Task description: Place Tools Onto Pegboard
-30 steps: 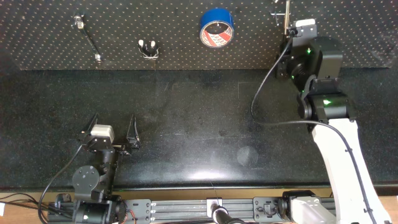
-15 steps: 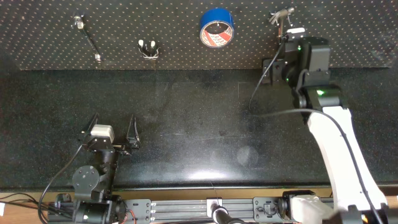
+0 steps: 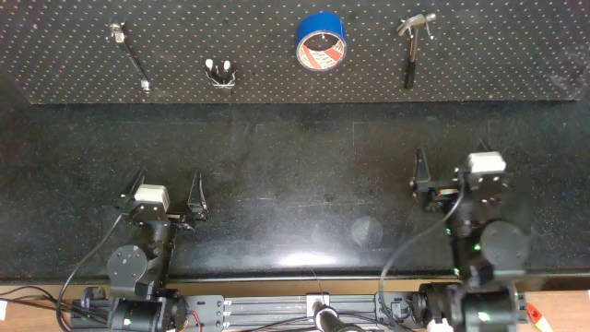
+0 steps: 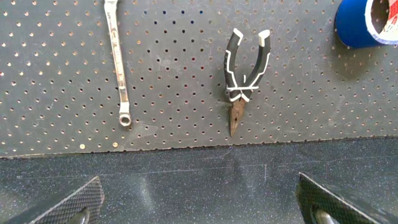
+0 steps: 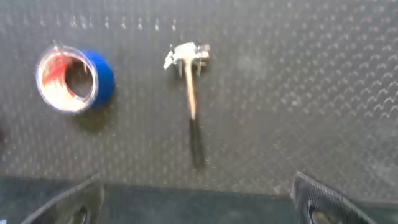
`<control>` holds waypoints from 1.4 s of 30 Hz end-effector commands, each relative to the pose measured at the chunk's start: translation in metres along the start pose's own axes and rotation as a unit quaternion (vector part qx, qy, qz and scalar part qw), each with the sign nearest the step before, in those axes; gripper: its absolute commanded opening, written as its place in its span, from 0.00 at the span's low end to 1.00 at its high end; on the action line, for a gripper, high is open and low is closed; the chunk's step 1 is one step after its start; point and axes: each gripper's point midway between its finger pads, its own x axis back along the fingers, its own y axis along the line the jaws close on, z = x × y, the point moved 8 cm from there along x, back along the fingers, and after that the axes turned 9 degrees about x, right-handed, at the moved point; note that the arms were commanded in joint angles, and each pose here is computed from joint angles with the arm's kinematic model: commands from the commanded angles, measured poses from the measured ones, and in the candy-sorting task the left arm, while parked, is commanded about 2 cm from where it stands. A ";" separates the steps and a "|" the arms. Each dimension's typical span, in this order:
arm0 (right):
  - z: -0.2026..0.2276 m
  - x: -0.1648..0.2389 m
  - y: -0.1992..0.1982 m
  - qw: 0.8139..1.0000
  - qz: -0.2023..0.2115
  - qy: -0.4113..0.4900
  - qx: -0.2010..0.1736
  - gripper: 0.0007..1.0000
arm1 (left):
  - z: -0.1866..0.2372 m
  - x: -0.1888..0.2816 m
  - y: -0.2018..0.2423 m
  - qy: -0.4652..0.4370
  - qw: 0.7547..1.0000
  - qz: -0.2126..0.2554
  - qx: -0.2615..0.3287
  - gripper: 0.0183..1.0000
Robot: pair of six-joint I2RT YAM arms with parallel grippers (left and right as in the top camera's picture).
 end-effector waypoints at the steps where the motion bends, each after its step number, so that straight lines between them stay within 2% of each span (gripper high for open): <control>1: 0.074 -0.010 0.018 0.996 -0.039 -0.068 -0.049 0.98 | 0.002 0.000 -0.001 0.001 1.000 0.007 -0.005 1.00; 2: 0.076 -0.009 0.017 0.996 -0.034 -0.052 -0.061 0.98 | 0.002 0.000 -0.001 0.001 1.000 0.007 -0.005 1.00; 7: 0.084 -0.007 0.016 0.997 -0.025 -0.035 -0.064 0.98 | 0.002 0.000 -0.001 0.001 1.000 0.007 -0.005 1.00; 10: 0.099 0.000 0.019 0.997 -0.029 0.005 -0.071 0.98 | 0.002 0.000 -0.001 0.001 1.000 0.007 -0.005 1.00; 17: 0.095 0.002 0.011 0.998 0.014 -0.010 -0.059 0.98 | 0.002 0.000 -0.001 0.001 1.000 0.007 -0.005 1.00; 20: 0.094 0.002 0.014 0.998 -0.003 -0.014 -0.061 0.98 | 0.002 0.000 -0.001 0.001 1.000 0.007 -0.005 1.00; 22: 0.094 0.002 0.014 0.997 -0.003 -0.014 -0.071 0.98 | 0.002 0.000 -0.001 0.001 1.000 0.007 -0.005 1.00; 42: 0.094 0.002 0.014 0.997 -0.003 -0.014 -0.071 0.98 | 0.002 0.000 -0.001 0.001 1.000 0.007 -0.005 1.00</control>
